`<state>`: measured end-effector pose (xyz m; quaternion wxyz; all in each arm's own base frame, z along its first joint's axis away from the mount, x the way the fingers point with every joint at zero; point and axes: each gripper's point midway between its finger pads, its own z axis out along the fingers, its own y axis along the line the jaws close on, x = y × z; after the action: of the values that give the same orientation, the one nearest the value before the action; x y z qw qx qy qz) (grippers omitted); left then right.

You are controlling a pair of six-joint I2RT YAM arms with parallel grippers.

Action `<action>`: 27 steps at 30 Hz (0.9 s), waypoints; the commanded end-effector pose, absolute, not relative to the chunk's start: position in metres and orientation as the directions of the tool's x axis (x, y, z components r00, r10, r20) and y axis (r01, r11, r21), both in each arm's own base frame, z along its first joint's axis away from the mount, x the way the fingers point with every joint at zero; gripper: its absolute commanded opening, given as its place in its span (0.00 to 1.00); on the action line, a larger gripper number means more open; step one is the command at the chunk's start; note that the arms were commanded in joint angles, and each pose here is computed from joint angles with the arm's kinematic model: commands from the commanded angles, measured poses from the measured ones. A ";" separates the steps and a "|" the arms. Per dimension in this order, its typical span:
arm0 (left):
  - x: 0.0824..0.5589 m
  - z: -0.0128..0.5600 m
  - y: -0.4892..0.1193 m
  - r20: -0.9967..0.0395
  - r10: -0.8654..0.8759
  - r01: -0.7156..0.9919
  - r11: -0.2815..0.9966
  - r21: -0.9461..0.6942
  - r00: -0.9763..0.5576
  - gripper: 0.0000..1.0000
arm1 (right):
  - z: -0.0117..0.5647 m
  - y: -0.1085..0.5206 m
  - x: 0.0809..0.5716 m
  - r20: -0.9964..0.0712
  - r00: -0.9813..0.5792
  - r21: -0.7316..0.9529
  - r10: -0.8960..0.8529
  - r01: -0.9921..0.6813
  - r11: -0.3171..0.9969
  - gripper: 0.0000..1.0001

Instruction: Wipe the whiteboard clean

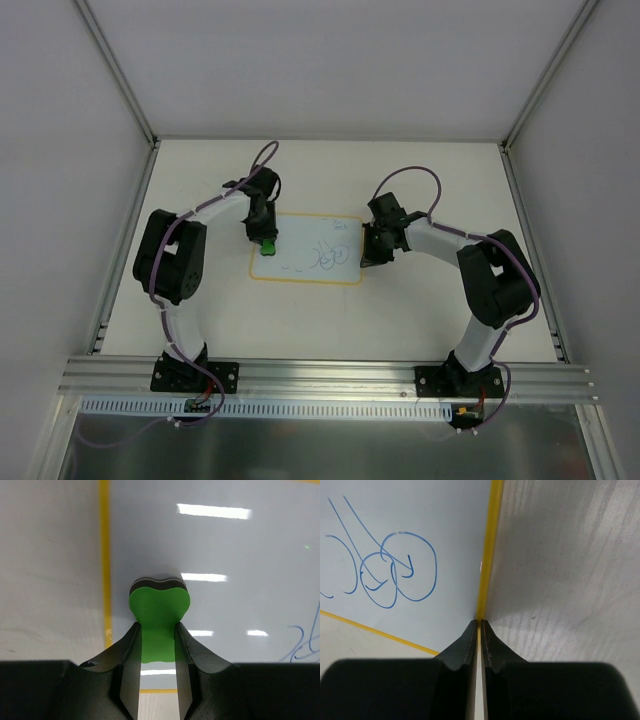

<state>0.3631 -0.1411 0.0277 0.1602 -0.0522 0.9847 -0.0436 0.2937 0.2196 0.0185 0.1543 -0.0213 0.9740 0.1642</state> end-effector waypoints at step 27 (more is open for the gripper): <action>0.289 0.013 -0.143 -0.220 -0.101 -0.103 0.995 -0.003 -0.970 0.00 | 0.007 0.208 0.284 -0.271 -0.963 0.264 0.005 -0.069 0.962 0.05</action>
<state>0.3047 -0.1881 0.0266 0.1339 -0.0361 0.9879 -0.0694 0.2938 0.2195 0.0185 0.1544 -0.0209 0.9741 0.1641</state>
